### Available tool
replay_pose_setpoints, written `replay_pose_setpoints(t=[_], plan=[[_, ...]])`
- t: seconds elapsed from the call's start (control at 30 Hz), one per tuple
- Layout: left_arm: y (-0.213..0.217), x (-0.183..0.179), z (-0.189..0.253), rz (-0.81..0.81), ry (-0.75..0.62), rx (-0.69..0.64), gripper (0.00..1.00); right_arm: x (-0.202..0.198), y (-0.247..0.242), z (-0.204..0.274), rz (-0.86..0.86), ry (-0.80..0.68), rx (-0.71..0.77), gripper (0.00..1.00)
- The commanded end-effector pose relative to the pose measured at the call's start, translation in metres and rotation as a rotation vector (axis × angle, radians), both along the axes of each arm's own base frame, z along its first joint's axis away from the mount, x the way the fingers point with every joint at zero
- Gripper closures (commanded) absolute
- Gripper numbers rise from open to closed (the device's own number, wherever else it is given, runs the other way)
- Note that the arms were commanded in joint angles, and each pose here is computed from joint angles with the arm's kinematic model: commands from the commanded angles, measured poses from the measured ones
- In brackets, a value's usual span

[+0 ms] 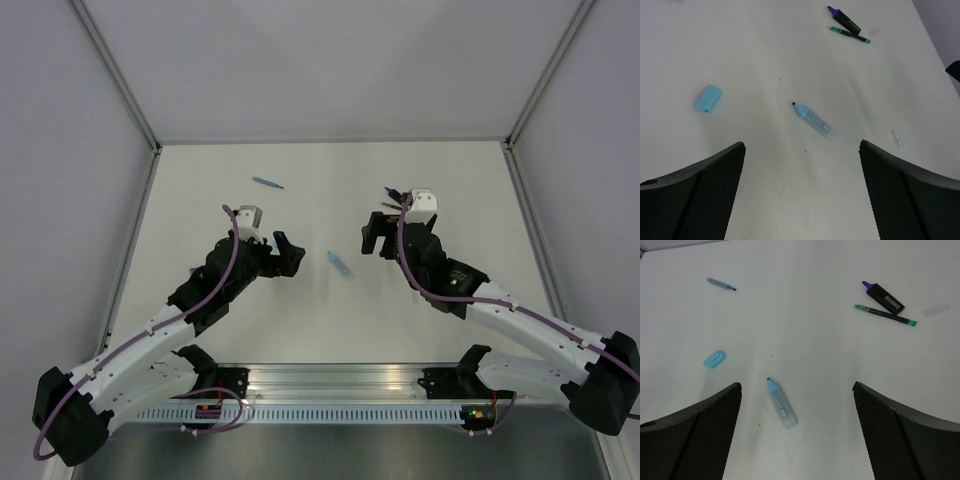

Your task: Insert the pens into the pen caps

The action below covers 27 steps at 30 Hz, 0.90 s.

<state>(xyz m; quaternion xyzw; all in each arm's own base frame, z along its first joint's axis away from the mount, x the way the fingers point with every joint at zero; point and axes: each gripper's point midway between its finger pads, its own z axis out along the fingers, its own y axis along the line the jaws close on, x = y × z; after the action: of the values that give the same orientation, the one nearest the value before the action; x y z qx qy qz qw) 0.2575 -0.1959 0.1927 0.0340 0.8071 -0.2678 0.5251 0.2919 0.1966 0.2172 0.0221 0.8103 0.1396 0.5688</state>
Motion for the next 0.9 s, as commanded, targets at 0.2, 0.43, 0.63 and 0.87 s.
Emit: replay_pose_setpoints(t=[0.2, 0.43, 0.63, 0.87], plan=[[-0.001, 0.008, -0.003, 0.015, -0.011, 0.013, 0.01, 0.005, -0.005, 0.006, -0.003, -0.066, -0.038, 0.02], [0.033, 0.007, 0.004, 0.177, -0.065, -0.021, 0.01, 0.018, 0.009, -0.029, 0.070, 0.111, -0.295, 0.05], [0.047, 0.003, 0.017, 0.221, -0.118, -0.052, 0.01, 0.041, 0.023, -0.063, 0.153, 0.244, -0.367, 0.22], [0.065, -0.001, 0.021, 0.304, -0.126, -0.069, 0.01, 0.045, 0.069, -0.110, 0.435, 0.456, -0.311, 0.33]])
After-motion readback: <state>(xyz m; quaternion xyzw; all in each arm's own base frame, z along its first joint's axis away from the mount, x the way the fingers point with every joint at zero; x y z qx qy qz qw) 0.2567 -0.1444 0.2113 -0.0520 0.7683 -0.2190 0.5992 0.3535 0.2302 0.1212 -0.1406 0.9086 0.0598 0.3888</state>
